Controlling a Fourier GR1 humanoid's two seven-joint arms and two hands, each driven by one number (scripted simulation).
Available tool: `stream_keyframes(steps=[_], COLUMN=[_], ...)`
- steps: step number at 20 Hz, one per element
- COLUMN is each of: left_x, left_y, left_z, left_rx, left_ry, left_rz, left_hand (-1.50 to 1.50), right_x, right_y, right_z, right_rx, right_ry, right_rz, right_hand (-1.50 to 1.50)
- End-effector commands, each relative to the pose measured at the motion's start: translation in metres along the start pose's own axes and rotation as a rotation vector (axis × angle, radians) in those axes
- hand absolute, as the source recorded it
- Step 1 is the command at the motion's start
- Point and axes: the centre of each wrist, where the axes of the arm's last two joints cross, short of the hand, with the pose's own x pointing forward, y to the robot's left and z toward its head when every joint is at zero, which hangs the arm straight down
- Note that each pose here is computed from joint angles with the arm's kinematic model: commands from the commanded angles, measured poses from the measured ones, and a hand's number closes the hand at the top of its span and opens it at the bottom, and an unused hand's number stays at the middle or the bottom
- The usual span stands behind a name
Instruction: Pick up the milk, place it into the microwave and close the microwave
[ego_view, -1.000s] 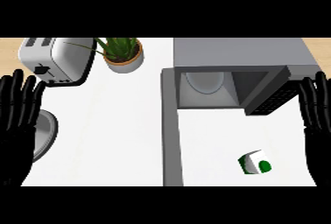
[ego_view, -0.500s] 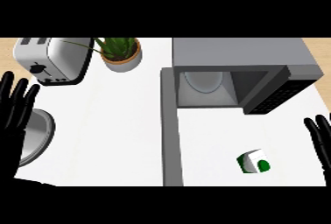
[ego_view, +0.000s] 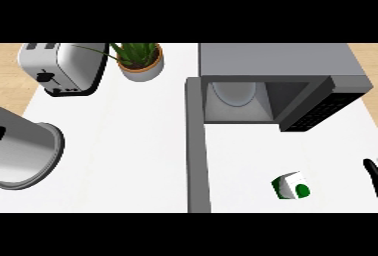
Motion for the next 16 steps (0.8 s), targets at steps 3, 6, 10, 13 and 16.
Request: stream_keyframes(steps=[3, 6, 10, 13, 16], left_x=[0.031, 0.04, 0.034, 0.031, 0.048], left_y=[-0.001, 0.013, 0.014, 0.016, 0.013], left_z=[0.035, 0.045, 0.055, 0.057, 0.069], left_rx=[-0.009, -0.002, 0.001, 0.01, -0.022], left_ry=[0.002, -0.004, 0.003, -0.002, 0.003], left_rz=[0.014, 0.005, 0.01, 0.026, 0.002], left_hand=[-1.5, -1.5, -1.5, -1.5, -1.5], right_x=[-0.016, -0.044, -0.068, -0.098, -0.106], right_y=[-0.003, -0.015, -0.001, -0.009, -0.014], right_z=[0.005, 0.014, 0.031, 0.018, 0.021], right_rx=[-0.026, -0.048, -0.081, -0.131, -0.161], right_ry=[0.058, 0.084, 0.141, 0.162, 0.182], right_rz=[0.055, 0.056, 0.091, 0.106, 0.152], right_hand=[-1.5, -1.5, -1.5, -1.5, -1.5])
